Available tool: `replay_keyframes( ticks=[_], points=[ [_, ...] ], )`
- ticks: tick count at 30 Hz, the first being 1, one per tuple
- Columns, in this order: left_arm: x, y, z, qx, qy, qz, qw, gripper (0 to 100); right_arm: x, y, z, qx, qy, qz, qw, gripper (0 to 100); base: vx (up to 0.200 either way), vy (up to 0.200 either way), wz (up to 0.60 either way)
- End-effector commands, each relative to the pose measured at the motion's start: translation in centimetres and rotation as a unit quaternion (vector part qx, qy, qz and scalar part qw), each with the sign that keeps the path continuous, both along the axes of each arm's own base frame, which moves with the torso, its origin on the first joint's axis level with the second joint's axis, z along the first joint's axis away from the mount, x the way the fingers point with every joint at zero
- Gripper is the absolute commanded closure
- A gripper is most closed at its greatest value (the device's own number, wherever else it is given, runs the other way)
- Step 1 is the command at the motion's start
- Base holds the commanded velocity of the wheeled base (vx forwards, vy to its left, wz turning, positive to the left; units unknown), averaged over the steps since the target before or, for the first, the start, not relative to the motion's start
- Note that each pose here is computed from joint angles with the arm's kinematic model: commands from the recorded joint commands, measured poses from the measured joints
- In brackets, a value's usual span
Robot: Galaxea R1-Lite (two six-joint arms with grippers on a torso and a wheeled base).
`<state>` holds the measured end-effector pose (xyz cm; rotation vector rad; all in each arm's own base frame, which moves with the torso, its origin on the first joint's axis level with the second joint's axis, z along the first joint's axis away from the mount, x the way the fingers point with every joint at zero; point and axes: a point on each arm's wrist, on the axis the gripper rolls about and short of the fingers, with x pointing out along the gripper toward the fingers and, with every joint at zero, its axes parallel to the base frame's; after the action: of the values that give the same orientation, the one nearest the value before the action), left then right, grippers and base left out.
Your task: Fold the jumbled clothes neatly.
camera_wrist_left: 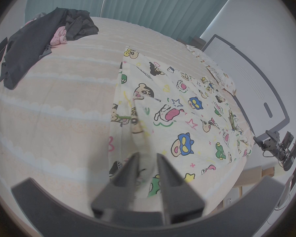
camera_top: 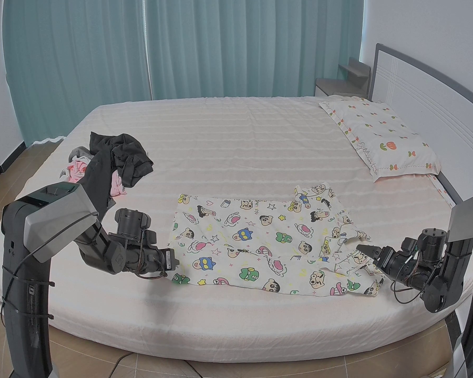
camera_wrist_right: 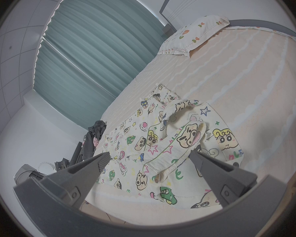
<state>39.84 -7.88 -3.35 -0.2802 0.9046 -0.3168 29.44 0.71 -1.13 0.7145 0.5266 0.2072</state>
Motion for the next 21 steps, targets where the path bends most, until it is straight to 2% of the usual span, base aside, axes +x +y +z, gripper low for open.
replay_keyframes(
  ticks=[1, 11, 21],
  points=[
    [-0.5, 0.4, -0.3, 0.003, 0.009, 0.005, 0.9999, 100, 0.1, 0.0, 0.2, 0.001, -0.009, 0.0, 1.0, 0, 0.0, 0.0, 0.0],
    [-2.8, 1.0, 0.3, 0.011, 0.033, 0.008, 0.9994, 100, 0.1, 0.0, 0.2, 0.002, -0.009, 0.0, 1.0, 0, 0.0, 0.0, 0.0],
    [-4.8, 2.4, 0.7, 0.026, 0.051, 0.03, 0.9979, 100, 0.0, 0.0, 0.2, 0.003, -0.008, 0.003, 1.0, 0, 0.0, 0.0, 0.0]
  ],
)
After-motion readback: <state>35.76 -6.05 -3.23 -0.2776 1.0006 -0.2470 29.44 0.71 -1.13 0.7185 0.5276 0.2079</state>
